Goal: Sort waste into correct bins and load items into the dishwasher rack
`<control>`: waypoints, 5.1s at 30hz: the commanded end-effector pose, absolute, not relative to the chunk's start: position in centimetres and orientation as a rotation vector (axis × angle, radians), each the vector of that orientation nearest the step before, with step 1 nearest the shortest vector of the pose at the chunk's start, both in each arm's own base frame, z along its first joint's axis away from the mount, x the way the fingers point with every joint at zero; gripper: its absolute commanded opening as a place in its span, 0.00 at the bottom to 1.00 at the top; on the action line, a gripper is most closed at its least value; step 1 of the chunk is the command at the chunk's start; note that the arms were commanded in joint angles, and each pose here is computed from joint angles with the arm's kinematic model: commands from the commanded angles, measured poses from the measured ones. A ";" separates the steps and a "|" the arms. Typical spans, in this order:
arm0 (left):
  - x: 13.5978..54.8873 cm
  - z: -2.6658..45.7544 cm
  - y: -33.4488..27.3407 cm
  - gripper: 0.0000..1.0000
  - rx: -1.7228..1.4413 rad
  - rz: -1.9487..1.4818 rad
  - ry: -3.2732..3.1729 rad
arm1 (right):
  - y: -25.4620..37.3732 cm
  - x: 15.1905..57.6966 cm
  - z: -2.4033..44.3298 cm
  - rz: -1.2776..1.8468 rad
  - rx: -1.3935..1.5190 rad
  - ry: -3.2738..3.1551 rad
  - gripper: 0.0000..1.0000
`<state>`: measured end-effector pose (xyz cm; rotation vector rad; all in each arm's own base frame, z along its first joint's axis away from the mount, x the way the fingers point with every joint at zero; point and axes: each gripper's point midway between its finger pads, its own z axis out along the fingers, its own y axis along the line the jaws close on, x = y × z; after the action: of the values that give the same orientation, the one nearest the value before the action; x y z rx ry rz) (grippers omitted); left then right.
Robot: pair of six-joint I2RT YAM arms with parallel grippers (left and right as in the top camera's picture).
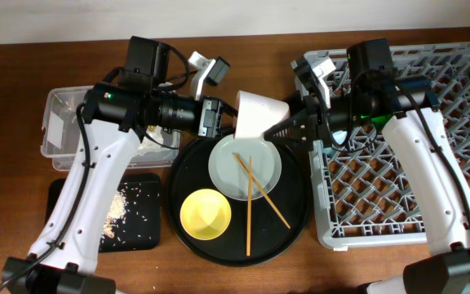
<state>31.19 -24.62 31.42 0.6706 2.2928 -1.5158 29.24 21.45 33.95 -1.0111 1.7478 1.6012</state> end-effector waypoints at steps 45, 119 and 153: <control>38.3 26.0 -11.6 0.99 0.192 -0.927 2.518 | 9.5 26.6 18.1 0.577 -0.236 3.023 0.80; 41.3 24.0 -1.5 0.99 -0.072 -0.417 2.550 | -6.1 38.3 11.8 -0.090 -0.066 2.727 0.04; 41.3 24.0 -1.5 0.99 -0.072 -0.418 2.550 | 18.1 23.4 3.3 0.315 -0.791 2.948 0.48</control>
<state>41.29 -1.48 23.97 -0.0834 2.5519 -0.4215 23.60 18.45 4.02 -0.8547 2.9296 0.3507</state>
